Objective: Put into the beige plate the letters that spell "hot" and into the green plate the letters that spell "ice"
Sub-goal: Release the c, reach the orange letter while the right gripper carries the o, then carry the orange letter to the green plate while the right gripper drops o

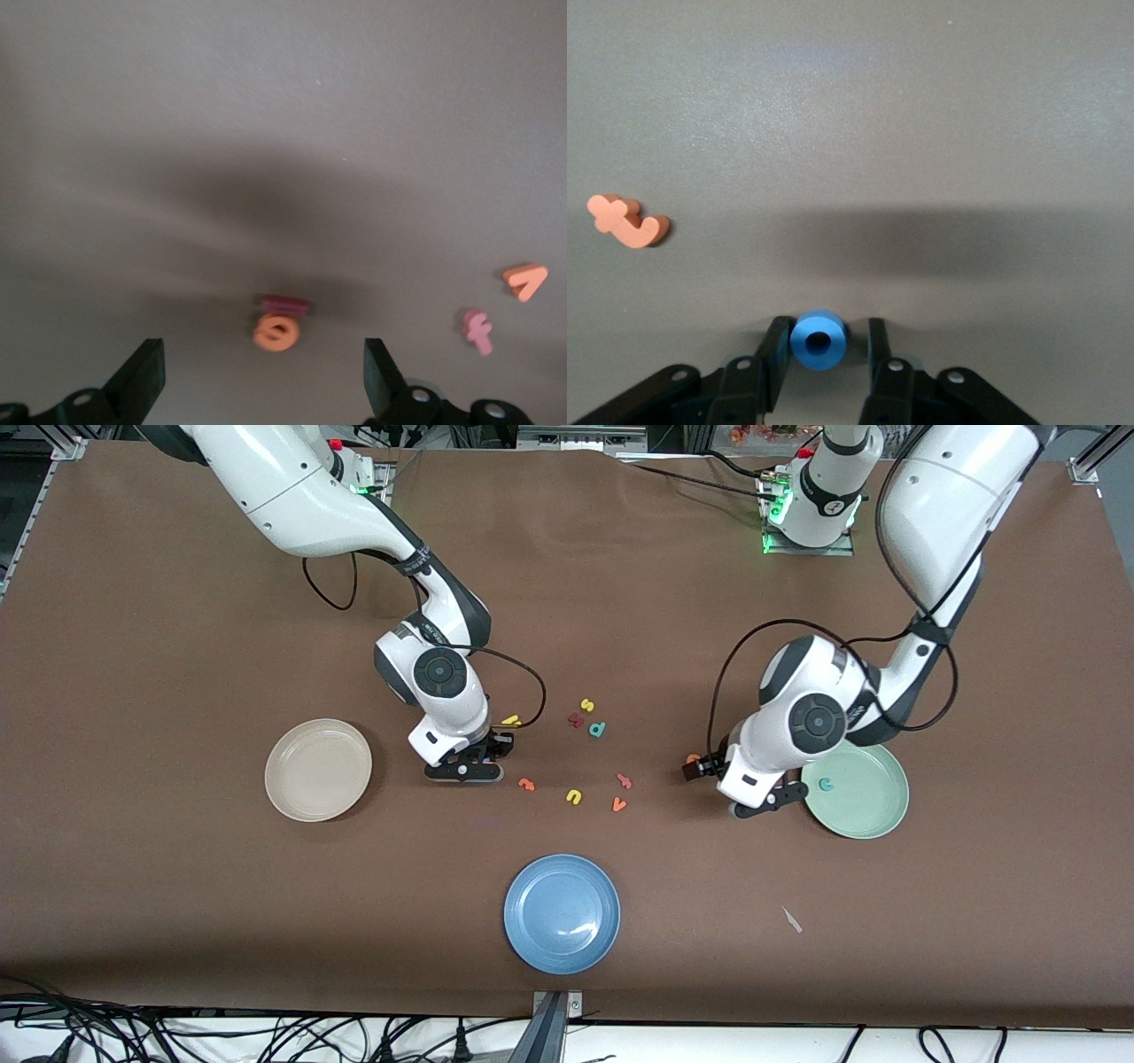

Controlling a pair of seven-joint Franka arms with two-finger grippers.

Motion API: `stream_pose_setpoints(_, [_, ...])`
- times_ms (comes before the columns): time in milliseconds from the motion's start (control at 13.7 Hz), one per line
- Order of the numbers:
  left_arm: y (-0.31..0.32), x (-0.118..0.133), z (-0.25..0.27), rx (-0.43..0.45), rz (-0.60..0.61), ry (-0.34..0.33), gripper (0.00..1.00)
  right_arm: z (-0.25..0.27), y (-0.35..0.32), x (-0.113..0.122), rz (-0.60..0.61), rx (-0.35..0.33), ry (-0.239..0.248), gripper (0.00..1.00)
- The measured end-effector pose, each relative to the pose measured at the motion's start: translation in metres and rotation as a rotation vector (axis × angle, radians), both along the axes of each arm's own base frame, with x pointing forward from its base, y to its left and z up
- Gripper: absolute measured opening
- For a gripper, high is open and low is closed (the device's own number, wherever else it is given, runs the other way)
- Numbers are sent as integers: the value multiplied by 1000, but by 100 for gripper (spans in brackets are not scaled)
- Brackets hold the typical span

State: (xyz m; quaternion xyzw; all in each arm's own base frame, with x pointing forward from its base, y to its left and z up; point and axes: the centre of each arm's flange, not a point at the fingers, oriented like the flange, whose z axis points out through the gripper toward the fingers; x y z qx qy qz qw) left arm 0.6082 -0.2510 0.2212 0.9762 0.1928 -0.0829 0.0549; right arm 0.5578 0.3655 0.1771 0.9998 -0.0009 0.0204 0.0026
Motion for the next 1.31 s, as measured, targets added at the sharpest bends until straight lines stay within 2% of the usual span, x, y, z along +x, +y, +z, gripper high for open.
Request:
stream_pose_setpoints(73, [-5, -2, -9, -4, 15, 7, 97, 1, 0, 0, -1, 0, -1, 30])
stream_pose_setpoints(219, [-10, -6, -24, -5, 28, 23, 93, 1, -1, 1, -1, -1, -3, 28])
stream_pose_setpoints(365, [-12, -8, -33, -6, 30, 27, 90, 8, -5, 6, 8, -3, -11, 28])
stream_pose_setpoints(584, [-12, -10, -39, 5, 19, 30, 86, 39, -39, 25, 67, -56, 6, 28])
stream_pose_setpoints(657, [-11, -12, -41, 14, 9, 29, 86, 56, -57, 34, 89, -62, 21, 28])
stream_pose_setpoints(803, [-13, -16, -44, 25, -4, 31, 75, 87, -95, 48, 141, -49, 62, 28])
stream_pose_setpoints(1022, [-19, -22, -47, 29, -18, 37, 74, 120, -170, 66, 237, -72, 103, 28])
stream_pose_setpoints(1168, [-22, -26, -50, 32, -26, 44, 58, 126, -219, 70, 289, -90, 125, 28])
stream_pose_setpoints(1241, [-23, -27, -51, 32, -27, 46, 58, 124, -242, 69, 309, -98, 140, 28])
stream_pose_setpoints(1314, [-23, -27, -51, 33, -27, 46, 52, 120, -262, 66, 324, -103, 157, 28])
